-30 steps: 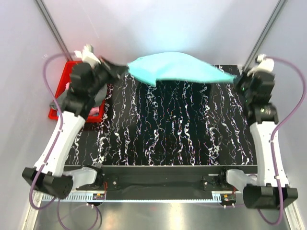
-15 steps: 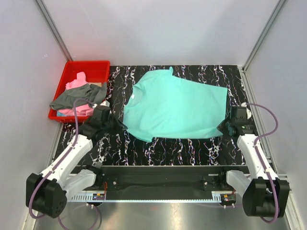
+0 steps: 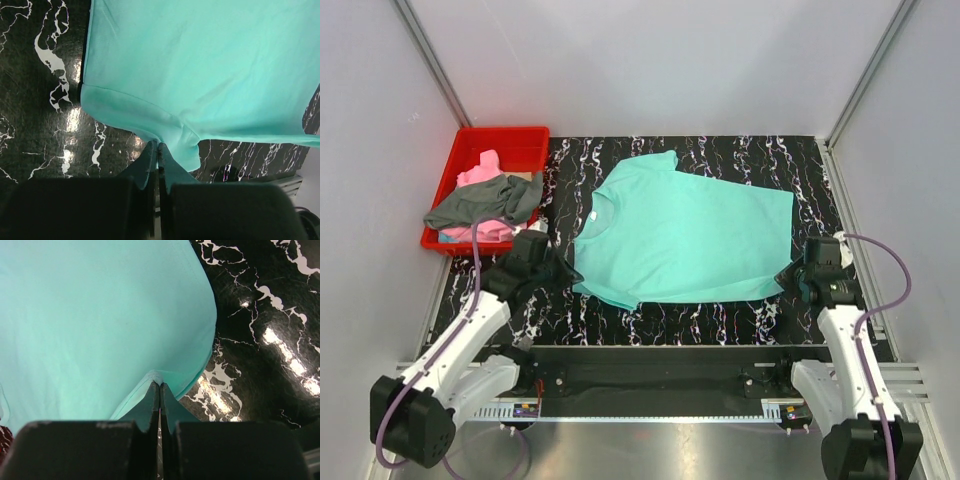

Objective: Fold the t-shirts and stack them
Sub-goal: Fold the tshirt

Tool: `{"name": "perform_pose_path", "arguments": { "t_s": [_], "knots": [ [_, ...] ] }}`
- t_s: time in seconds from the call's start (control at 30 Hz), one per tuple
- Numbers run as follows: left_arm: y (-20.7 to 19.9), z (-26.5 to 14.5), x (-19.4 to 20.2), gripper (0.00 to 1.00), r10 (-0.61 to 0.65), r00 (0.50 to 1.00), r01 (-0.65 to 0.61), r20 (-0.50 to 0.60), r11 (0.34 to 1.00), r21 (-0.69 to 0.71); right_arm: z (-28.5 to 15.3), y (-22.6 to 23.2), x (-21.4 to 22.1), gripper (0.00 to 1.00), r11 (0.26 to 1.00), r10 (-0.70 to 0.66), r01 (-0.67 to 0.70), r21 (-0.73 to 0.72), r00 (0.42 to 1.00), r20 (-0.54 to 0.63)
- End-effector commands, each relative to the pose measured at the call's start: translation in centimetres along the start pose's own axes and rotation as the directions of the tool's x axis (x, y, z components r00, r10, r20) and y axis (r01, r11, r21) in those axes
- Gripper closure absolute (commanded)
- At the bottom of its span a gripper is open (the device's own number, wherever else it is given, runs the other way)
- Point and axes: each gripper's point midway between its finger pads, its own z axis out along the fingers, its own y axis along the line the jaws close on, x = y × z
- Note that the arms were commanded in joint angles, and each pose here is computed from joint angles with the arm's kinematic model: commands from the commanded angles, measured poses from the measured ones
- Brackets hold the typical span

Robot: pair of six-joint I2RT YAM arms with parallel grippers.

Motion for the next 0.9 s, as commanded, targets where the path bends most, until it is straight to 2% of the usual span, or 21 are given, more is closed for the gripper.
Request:
{"name": "perform_pose_path", "arguments": {
  "t_s": [0.0,0.13,0.23,0.33,0.47,0.63,0.77,0.87],
  "knots": [
    [-1.3,-2.2,-1.5,1.0,0.035,0.997,-0.036,0.069,0.999,0.018,-1.7,0.1,-0.2,1.0,0.999,0.051,-0.051,-0.009,0.999,0.014],
    [-0.7,-3.4,-1.7,1.0,0.066,0.994,-0.062,0.09,0.997,-0.046,-2.9,0.5,-0.5,1.0,0.997,0.064,-0.062,-0.041,0.997,0.04],
    [-1.1,-3.7,-1.8,1.0,0.063,0.993,-0.06,0.1,0.998,-0.028,-3.7,0.2,-1.2,1.0,0.997,0.075,-0.073,-0.024,0.994,0.074],
    [-3.5,-3.4,-3.7,1.0,0.053,0.985,-0.062,0.163,0.997,0.051,-3.6,0.0,-2.1,1.0,0.996,0.092,-0.089,-0.027,0.987,0.13],
    [-6.2,-1.3,-6.6,1.0,0.097,0.987,-0.097,0.13,0.995,-0.003,-2.7,-0.1,-2.5,1.0,0.996,0.089,-0.089,-0.003,0.986,0.144],
    [-7.8,0.8,-9.9,1.0,0.136,0.975,-0.128,0.176,0.99,-0.056,-1.6,-1.2,-3.3,1.0,0.994,0.064,-0.078,0.072,0.981,0.181],
    [-9.9,1.3,-11.6,1.0,0.151,0.976,-0.144,0.159,0.988,-0.057,-2.6,-0.5,-4.7,1.0,0.997,0.034,-0.049,0.064,0.976,0.216],
    [-9.8,0.8,-12.2,1.0,0.15,0.97,-0.139,0.189,0.988,-0.072,-4.1,-0.1,-5.6,1.0,0.998,0.025,-0.038,0.046,0.969,0.247]
  ]
}}
